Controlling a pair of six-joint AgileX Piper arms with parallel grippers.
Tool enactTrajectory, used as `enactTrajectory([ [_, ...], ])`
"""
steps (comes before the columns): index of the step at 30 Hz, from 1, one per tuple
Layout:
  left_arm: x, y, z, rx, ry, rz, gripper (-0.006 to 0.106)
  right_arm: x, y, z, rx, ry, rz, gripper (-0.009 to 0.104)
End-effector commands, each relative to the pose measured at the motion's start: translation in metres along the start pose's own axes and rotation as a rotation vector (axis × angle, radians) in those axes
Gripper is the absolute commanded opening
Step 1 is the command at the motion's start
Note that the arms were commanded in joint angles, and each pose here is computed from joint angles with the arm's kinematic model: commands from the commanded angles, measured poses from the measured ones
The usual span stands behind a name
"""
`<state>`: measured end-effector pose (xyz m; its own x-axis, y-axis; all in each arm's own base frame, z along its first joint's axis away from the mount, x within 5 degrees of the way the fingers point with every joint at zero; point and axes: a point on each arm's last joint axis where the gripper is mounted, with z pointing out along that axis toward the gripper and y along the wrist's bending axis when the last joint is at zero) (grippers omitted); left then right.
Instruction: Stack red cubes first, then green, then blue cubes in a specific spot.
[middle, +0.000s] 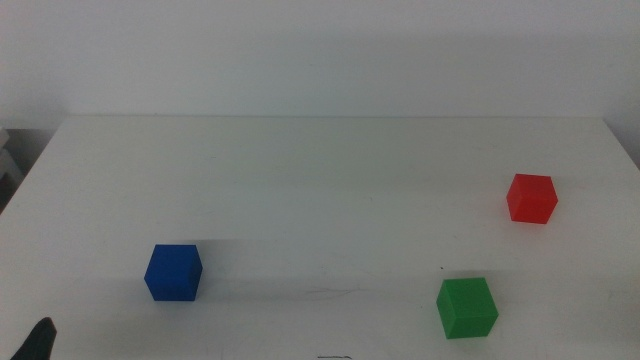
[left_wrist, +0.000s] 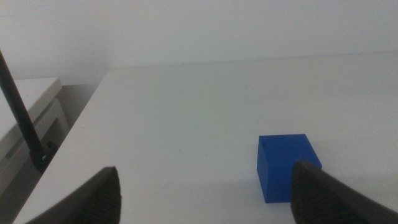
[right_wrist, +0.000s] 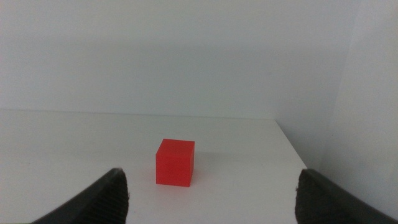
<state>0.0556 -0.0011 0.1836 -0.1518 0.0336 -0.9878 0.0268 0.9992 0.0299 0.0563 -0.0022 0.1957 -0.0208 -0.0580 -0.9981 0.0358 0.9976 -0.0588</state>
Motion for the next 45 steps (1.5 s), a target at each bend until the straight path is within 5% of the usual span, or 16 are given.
enactTrajectory([
  [1,-0.009,0.000,-0.002,0.001,-0.101,-0.018,0.094,-0.021,-0.001,-0.004,0.007,-0.112,-0.019,0.094],
  [19,-0.009,0.000,-0.002,0.001,-0.101,-0.018,0.094,-0.143,-0.006,0.039,-0.040,0.342,0.059,0.094],
  [31,-0.009,0.000,-0.002,0.001,-0.101,-0.018,0.094,-0.168,0.005,0.133,-0.135,0.809,0.217,0.094],
  [45,-0.009,0.000,-0.002,0.001,-0.101,-0.018,0.094,-0.141,0.008,0.299,-0.042,1.138,0.209,0.094],
])
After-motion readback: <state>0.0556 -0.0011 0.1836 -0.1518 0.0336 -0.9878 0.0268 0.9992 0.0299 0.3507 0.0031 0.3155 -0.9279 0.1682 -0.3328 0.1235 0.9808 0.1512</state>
